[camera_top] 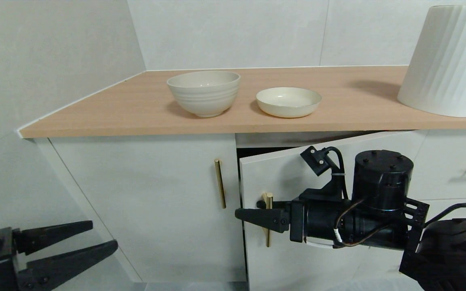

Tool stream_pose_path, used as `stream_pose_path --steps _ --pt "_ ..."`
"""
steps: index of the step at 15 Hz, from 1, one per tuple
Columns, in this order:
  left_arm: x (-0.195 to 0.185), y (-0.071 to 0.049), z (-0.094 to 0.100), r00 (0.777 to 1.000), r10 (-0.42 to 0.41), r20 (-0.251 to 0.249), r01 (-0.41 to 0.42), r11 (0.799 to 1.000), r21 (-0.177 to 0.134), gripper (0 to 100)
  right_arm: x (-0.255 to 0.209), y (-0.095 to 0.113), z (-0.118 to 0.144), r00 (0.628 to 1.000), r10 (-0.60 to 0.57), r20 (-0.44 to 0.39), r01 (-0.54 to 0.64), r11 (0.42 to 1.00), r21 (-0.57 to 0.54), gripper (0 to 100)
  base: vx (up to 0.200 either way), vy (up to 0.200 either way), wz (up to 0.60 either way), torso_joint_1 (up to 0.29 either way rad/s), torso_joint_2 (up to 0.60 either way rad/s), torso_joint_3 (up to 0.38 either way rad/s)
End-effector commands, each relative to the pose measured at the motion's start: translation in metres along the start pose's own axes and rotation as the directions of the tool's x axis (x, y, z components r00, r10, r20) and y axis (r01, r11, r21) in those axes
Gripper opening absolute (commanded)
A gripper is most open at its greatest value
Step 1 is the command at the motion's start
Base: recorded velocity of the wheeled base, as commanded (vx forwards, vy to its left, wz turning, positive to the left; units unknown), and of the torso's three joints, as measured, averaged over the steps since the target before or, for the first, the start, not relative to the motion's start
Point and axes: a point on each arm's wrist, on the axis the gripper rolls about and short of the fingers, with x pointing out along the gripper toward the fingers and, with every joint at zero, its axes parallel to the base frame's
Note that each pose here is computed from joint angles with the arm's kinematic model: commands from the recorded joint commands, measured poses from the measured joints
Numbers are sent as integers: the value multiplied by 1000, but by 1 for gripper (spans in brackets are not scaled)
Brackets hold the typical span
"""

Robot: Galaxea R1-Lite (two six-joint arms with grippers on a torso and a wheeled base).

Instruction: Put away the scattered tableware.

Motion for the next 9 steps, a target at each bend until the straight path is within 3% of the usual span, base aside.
stream_pose_path --steps 1,2,3,9 --pt "21 10 -7 997 -18 -76 14 998 -58 100 1 0 -1 1000 1 -2 -1 1000 1 100 0 0 0 0 0 0" --pt "22 9 -7 996 -30 -78 26 998 -61 100 1 0 0 1000 2 -1 -2 1000 1 100 0 0 0 0 0 0" --pt "23 6 -8 995 -49 -87 43 997 -64 0 0 0 0 1000 0 0 0 1000 1 100 0 0 0 0 0 0" --pt "37 3 -9 984 -102 -145 94 994 -60 0 0 0 -1 1000 2 -1 -2 1000 1 100 0 0 0 0 0 0"
